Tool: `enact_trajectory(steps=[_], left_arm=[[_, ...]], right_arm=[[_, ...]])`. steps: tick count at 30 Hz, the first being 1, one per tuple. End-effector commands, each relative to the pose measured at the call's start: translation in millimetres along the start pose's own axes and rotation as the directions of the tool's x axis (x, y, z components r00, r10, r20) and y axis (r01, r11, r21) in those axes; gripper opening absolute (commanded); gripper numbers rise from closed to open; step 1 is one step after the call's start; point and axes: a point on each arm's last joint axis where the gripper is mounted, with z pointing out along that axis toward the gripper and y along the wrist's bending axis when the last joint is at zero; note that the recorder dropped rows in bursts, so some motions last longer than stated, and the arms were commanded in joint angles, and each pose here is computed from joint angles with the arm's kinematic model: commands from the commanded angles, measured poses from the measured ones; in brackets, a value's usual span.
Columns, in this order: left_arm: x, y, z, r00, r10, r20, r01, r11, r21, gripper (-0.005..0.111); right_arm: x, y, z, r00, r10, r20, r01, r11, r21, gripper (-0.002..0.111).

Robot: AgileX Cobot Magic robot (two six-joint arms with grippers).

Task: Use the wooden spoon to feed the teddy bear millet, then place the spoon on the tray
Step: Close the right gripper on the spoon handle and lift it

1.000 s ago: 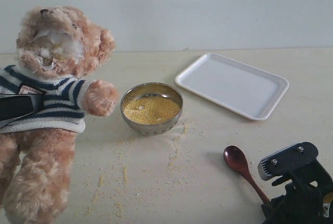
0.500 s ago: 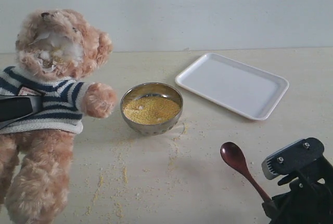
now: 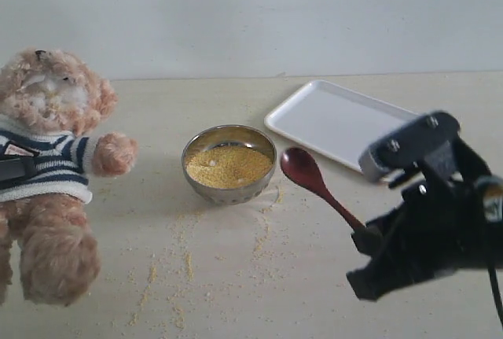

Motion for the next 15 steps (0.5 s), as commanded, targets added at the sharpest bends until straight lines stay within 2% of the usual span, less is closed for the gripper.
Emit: enact_trajectory(steps=[1,6,12,15], left_arm=[[-0.6,0.7,-0.6,0.999,-0.040,0.017,0.040,0.999,-0.008,0.005],[0.7,2.0,1.6,0.999,-0.050,0.004,0.050,0.999,-0.001,0.005],[7.5,5.4,8.3,0.994,-0.086,-0.062,0.087,0.996,0.030,0.005],[14.5,9.4,11.4,0.985,-0.139,-0.101,0.142,0.990,0.019,0.005]], right_arm=[[-58.7,-1.9,-13.4,0.979,-0.202,0.010,0.202,0.979,0.028,0.000],[-115.3,-10.0,-7.7,0.934,-0.336,-0.123,0.345,0.937,0.062,0.000],[-142.3,-19.1,8.5,0.863,-0.445,-0.238,0.474,0.877,0.079,0.000],[-146.4,-26.2,10.3,0.816,-0.515,-0.262,0.559,0.818,0.135,0.000]])
